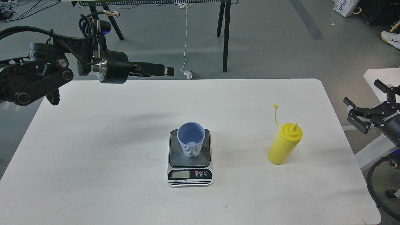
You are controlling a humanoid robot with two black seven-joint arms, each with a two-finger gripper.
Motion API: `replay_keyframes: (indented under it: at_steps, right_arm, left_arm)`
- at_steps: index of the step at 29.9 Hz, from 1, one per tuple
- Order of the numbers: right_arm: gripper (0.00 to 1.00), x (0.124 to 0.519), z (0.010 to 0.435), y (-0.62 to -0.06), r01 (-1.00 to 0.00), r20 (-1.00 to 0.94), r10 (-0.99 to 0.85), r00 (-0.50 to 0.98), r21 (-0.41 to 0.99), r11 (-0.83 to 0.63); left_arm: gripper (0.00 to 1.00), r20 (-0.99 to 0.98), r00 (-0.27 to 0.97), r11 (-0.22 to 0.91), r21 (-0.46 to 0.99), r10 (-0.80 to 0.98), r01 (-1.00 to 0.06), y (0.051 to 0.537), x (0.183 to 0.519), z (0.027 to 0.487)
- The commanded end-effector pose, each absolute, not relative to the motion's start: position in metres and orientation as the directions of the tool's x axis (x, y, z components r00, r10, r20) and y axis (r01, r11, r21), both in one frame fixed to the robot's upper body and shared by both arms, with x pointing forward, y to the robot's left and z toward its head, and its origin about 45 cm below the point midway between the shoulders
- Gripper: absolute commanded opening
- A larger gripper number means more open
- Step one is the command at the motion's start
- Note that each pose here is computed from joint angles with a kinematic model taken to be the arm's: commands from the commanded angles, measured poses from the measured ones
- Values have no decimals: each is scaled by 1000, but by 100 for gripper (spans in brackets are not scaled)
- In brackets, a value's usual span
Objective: Pour seasoning into cup on scale with both arms
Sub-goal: 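Open the left gripper and withdraw it from the cup, then move the right gripper to the yellow bottle and close around it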
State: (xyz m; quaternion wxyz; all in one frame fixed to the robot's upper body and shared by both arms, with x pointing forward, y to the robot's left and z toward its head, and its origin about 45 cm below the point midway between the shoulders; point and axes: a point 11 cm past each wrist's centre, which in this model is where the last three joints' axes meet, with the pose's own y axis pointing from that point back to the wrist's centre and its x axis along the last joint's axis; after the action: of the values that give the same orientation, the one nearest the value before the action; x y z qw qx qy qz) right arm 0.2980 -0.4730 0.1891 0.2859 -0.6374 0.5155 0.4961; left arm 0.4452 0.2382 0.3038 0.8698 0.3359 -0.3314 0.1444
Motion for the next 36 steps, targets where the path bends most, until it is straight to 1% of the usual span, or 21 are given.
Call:
replay_keyframes:
  at_steps: [1,4,7,16,28,36]
  right_arm:
    - [98,258,151,-467,-918,-927,-352,-128,245,-311]
    - [98,248,124,-441,-883,-927,-332,-172,295,-366]
    - [98,240,102,-413,-853,-933,-301,-197,315,-416]
    - [98,238,70,-376,-813,-925,-313,-217,349,-466]
    - [98,262,51,-349,-806,-924,-312,-219,352,-475]
    - [98,259,36,-333,-771,-913,-323,-248,388,-505]
  left_arm:
    - [99,665,741,727,462,96,-509,245,453,306]
    - [99,662,744,730,463,92,-503,242,453,304]
    - [99,654,752,738,468,82,-487,235,451,298]
    - [99,653,754,737,470,79,-485,235,451,297]
    - [99,648,757,734,475,83,-486,238,450,294]
    - [99,648,757,731,476,83,-488,240,450,294]
